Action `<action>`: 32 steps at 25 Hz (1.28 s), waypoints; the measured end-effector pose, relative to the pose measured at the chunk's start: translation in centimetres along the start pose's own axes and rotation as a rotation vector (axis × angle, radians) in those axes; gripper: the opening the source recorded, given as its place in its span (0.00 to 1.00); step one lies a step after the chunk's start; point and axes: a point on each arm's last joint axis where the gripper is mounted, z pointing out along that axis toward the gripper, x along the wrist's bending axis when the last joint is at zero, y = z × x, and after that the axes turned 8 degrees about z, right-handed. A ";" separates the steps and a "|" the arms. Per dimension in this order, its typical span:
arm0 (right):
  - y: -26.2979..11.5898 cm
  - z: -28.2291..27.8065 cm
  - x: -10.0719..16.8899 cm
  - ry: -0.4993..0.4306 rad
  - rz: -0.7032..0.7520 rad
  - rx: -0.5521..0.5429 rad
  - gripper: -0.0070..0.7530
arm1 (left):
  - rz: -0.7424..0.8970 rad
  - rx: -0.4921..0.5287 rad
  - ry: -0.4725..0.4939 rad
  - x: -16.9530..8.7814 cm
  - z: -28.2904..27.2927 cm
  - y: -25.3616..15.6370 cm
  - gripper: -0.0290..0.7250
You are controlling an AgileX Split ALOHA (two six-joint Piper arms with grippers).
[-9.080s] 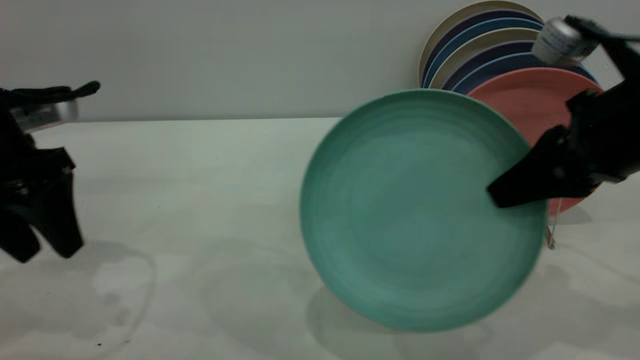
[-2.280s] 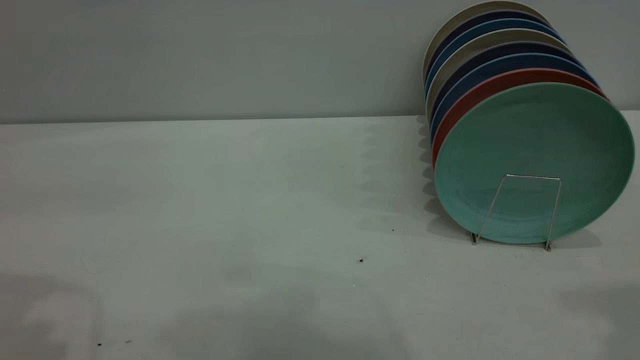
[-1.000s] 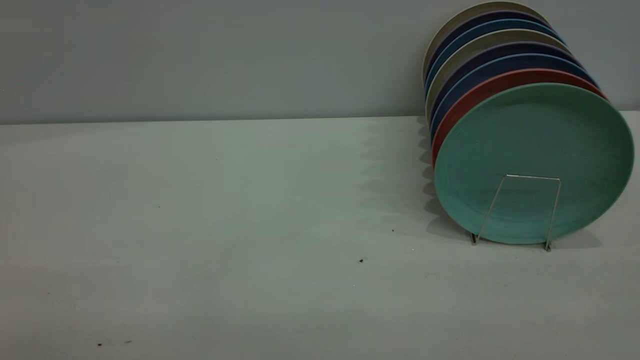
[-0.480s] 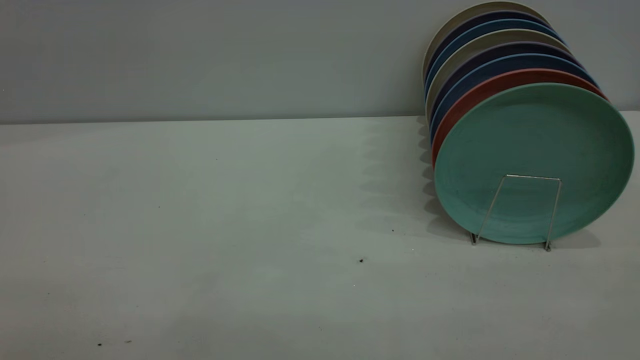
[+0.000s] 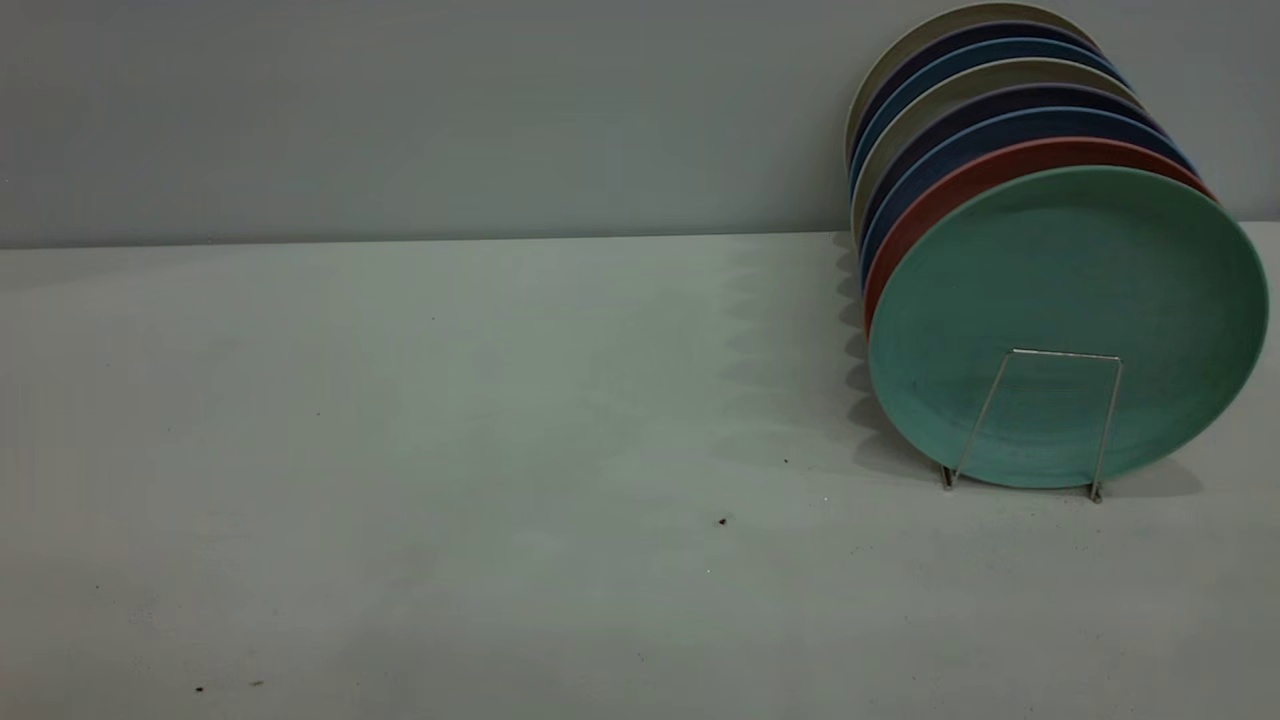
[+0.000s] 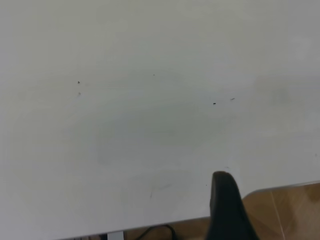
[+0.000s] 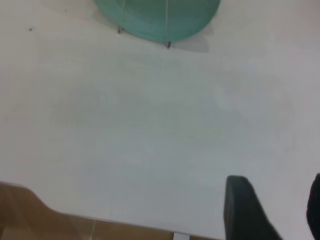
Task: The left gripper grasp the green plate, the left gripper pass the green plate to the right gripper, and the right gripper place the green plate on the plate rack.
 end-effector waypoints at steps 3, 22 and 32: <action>0.0 0.0 0.0 0.000 0.000 0.000 0.44 | 0.000 0.000 0.001 0.0 0.0 0.0 0.68; -1.2 -1.5 -0.1 -0.036 0.037 -0.134 0.44 | 0.008 -0.079 0.018 -0.2 -0.7 -0.8 0.68; -1.2 -1.5 -0.1 -0.036 0.037 -0.134 0.44 | 0.009 -0.079 0.018 -0.2 -0.7 -0.8 0.68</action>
